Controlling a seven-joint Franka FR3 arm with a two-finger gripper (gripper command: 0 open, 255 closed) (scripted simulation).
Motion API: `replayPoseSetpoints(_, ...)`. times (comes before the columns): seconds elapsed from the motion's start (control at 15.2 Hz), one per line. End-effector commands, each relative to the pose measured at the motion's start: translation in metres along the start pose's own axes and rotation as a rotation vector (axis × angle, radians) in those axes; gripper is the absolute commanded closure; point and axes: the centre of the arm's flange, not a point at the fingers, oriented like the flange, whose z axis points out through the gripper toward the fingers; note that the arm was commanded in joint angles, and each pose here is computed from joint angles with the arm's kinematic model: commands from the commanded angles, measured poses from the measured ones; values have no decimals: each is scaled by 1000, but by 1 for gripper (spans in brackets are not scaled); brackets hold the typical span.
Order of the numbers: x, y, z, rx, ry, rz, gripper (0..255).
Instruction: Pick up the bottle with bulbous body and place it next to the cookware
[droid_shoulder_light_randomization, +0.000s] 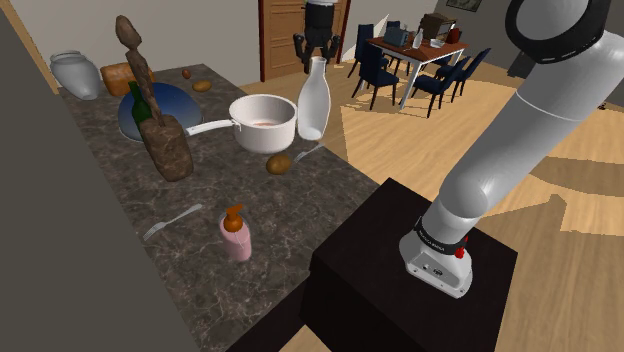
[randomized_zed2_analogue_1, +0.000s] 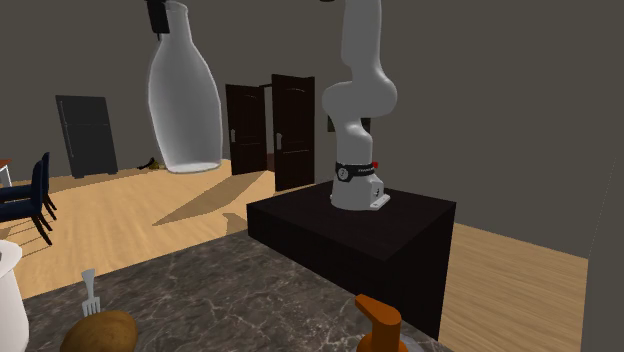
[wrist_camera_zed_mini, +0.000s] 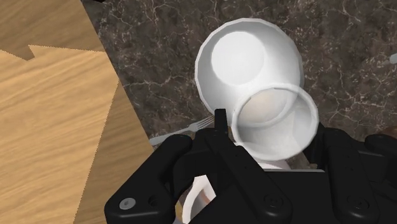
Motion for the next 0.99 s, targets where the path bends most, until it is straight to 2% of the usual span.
replayPoseSetpoints(0.0,0,1,11,0,1,0,255)
replayPoseSetpoints(0.92,6,1,84,0,1,0,255)
